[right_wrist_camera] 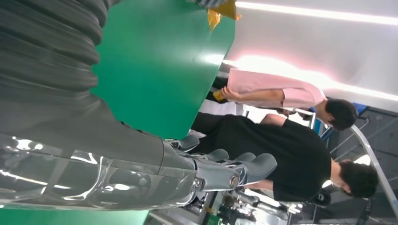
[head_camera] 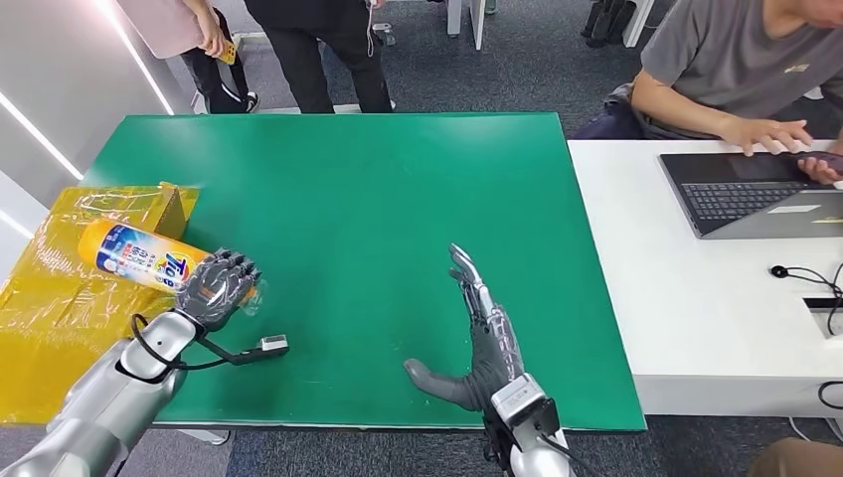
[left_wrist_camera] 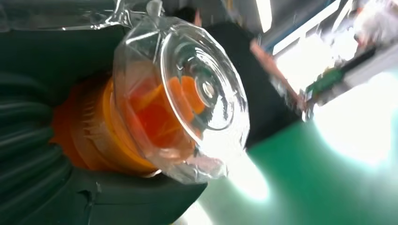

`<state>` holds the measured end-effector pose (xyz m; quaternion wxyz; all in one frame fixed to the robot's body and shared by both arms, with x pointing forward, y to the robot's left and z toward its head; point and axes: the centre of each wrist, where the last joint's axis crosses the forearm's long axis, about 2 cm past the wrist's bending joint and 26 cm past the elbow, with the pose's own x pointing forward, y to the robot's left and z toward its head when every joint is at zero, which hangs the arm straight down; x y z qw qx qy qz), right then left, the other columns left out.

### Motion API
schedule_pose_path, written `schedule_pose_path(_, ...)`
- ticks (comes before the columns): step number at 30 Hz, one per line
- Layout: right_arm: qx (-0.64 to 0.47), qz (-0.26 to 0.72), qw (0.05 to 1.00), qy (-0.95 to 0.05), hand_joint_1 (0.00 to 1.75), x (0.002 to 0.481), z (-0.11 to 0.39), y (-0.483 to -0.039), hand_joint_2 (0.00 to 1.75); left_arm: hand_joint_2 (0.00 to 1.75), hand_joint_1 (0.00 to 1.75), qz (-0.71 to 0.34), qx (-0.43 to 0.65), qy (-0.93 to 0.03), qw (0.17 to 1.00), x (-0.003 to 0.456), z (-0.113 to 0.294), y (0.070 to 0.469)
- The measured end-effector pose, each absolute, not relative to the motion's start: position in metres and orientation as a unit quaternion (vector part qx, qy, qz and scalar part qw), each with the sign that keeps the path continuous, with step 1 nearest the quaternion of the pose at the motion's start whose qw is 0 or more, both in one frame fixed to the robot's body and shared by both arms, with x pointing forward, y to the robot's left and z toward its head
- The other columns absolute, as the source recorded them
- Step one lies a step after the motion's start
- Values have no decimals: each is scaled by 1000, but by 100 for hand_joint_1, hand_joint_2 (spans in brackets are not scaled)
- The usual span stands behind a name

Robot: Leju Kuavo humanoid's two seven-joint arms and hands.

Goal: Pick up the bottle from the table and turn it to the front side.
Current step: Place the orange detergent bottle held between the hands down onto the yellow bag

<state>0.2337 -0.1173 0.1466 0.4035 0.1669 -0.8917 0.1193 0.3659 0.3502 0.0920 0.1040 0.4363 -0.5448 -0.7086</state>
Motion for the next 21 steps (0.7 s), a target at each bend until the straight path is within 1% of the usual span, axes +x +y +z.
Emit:
schedule_pose_path(4,162,116,404,-893,0,235,147,-120,175,175,175,-723,435,-512,161,370,85,355)
schedule_pose_path(10,158,116,401,-895,0,235,148,-121,175,175,175,-725,430,-494,214,375,83,355)
schedule_pose_path(18,154,116,401,-896,0,236,149,-122,175,175,175,-724,420,-489,246,376,79,353)
schedule_pose_path(19,154,116,401,-895,0,236,149,-122,175,175,164,-724,418,-488,250,376,79,354)
schedule_pose_path(21,155,118,402,-895,0,235,148,-122,175,175,77,-725,414,-488,255,376,78,354)
